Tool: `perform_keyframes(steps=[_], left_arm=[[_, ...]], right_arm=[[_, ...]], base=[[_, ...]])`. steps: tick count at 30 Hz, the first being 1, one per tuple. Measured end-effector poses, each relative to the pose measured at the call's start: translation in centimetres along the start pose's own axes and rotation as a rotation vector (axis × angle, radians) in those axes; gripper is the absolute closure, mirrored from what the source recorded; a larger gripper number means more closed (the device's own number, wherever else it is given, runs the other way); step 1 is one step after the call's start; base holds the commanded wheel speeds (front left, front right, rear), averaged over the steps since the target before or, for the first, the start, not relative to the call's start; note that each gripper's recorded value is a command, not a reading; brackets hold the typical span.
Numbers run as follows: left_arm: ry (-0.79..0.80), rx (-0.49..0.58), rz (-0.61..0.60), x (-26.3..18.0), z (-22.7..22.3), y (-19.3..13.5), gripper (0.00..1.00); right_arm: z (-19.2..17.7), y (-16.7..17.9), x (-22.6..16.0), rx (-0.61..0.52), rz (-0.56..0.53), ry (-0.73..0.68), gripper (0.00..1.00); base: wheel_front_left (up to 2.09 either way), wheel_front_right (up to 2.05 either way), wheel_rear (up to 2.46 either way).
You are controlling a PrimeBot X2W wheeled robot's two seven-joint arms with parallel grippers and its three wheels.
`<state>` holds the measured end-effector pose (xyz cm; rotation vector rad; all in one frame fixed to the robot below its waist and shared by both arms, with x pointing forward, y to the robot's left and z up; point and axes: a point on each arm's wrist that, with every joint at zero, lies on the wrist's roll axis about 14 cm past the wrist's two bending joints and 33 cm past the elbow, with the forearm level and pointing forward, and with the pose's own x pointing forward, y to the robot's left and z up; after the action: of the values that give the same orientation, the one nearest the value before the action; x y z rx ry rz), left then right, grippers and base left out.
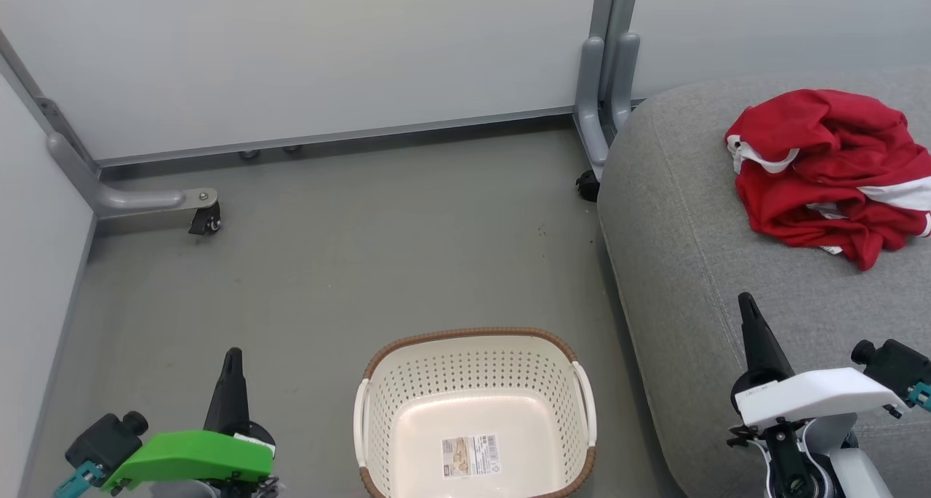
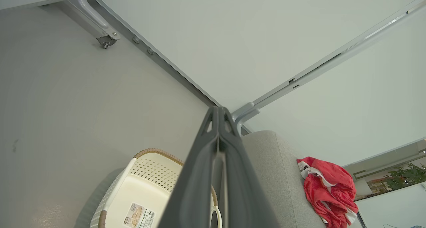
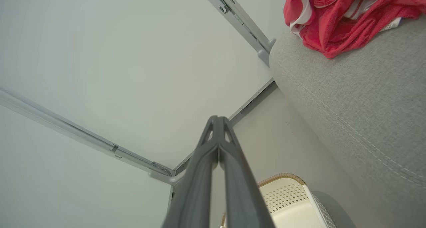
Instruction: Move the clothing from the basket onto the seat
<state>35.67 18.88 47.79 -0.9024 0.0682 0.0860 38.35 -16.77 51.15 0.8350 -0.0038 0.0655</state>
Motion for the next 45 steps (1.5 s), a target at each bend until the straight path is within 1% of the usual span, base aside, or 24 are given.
perform_keyframes(steps=[22,45], left_arm=[[0.004,-0.234,-0.011,0.9,0.8,-0.2,1.0],[0.012,-0.427,-0.036,1.8,1.5,-0.7,1.0]], right_arm=[[0.5,-1.2,0.1,0.249,-0.043,-0.002,1.0],[1.1,-1.8,0.3,0.464,-0.057,-0.015,1.0]], base=[[0.0,0.0,0.0],[0.0,0.0,0.0]])
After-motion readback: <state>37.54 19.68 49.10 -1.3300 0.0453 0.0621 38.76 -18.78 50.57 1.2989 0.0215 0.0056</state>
